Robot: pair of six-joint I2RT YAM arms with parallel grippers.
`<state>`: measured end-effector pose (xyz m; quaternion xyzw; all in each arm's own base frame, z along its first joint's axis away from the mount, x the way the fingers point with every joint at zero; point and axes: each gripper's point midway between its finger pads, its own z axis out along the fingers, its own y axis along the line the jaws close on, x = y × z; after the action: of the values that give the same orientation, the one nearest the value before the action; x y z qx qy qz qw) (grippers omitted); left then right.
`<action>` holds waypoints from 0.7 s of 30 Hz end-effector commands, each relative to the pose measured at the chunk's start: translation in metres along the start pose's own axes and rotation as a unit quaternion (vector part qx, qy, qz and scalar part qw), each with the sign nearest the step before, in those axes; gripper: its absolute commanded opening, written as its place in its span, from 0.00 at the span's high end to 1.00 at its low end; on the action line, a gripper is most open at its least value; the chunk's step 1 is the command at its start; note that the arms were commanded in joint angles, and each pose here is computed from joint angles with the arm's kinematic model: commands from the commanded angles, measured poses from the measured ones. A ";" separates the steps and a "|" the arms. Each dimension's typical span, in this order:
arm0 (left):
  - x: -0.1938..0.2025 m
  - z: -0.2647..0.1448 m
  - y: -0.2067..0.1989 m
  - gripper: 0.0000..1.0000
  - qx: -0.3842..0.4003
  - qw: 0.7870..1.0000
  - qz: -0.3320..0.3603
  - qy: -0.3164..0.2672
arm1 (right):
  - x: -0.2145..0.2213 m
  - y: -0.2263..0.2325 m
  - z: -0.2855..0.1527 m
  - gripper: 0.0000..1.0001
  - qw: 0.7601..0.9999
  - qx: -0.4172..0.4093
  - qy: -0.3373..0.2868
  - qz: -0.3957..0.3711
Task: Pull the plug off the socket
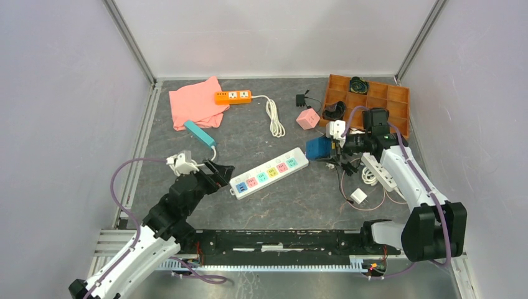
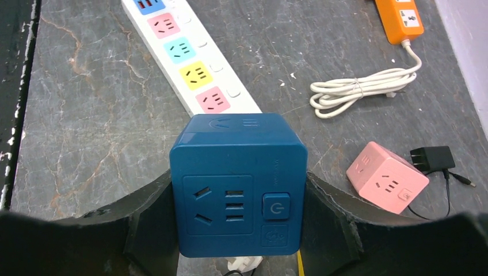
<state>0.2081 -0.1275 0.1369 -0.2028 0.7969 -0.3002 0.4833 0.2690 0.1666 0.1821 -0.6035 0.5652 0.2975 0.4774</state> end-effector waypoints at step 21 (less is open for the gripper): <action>-0.076 -0.020 -0.044 0.00 0.014 0.948 0.315 -0.045 | -0.119 -0.079 0.148 0.97 0.995 0.024 0.037 -0.088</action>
<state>0.2235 -0.1175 0.2161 0.0281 0.8027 -0.1677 0.5717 0.3305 0.3118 0.2406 -0.6616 0.5319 0.2428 0.4694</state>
